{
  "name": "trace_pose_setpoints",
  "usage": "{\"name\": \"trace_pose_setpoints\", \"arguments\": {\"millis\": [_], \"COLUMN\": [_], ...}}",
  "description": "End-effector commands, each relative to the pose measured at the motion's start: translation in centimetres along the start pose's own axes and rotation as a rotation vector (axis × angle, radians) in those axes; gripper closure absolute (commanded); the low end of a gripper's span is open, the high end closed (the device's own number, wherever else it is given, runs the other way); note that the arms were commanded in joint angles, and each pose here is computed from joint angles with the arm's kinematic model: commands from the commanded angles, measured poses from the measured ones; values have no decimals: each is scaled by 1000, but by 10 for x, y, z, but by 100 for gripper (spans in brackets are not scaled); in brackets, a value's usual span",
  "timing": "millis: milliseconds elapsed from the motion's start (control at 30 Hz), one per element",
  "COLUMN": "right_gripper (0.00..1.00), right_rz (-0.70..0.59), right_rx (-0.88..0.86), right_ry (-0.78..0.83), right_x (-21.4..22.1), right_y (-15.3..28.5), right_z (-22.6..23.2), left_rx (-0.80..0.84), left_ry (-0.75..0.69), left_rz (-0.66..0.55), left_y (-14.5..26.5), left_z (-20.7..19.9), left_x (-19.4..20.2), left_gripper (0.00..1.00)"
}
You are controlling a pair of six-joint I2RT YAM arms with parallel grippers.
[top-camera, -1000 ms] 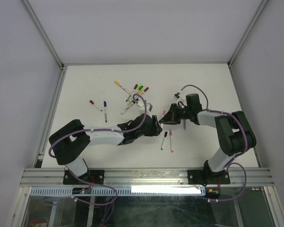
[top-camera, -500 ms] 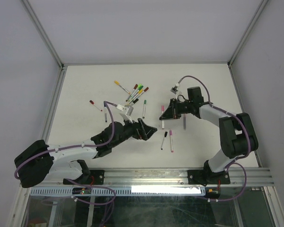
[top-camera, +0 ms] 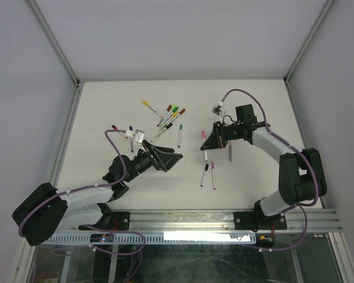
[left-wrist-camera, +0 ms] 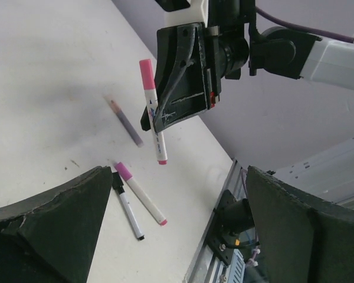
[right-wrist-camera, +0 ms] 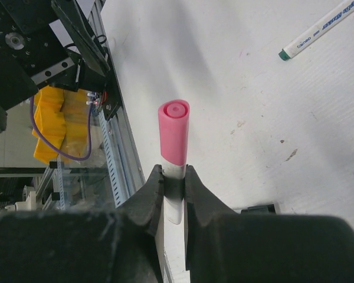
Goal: Open the pen caps
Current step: Pick up the pen from the center of the board.
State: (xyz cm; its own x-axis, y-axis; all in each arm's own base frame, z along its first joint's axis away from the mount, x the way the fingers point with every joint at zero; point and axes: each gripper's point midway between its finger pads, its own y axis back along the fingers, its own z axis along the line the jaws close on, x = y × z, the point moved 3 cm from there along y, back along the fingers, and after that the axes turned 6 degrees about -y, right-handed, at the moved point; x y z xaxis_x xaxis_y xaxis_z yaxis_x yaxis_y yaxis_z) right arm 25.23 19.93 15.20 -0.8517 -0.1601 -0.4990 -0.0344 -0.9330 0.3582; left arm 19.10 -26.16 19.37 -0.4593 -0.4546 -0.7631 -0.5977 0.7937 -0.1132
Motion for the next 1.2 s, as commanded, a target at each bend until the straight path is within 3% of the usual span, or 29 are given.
{"name": "trace_pose_setpoints", "arguments": {"millis": [0,267,600,1167], "right_gripper": [100,100,100,100], "right_rz": [-32,-23,21,60], "right_rx": [-47,-80,-115,-146], "right_ry": [128,146,193,226], "right_x": [-16,-14,-5,2], "right_y": [12,13,5,-4], "right_z": [26,35,46,54], "left_rx": [109,91,222,255], "left_ry": [-75,-129,-123,52], "left_rz": [-99,-105,-121,-172], "left_y": [-5,-8,-6,-10], "left_z": [-28,-31,-43,-24], "left_x": [-36,-47,-54,-51], "left_gripper": [1,1,1,1]}}
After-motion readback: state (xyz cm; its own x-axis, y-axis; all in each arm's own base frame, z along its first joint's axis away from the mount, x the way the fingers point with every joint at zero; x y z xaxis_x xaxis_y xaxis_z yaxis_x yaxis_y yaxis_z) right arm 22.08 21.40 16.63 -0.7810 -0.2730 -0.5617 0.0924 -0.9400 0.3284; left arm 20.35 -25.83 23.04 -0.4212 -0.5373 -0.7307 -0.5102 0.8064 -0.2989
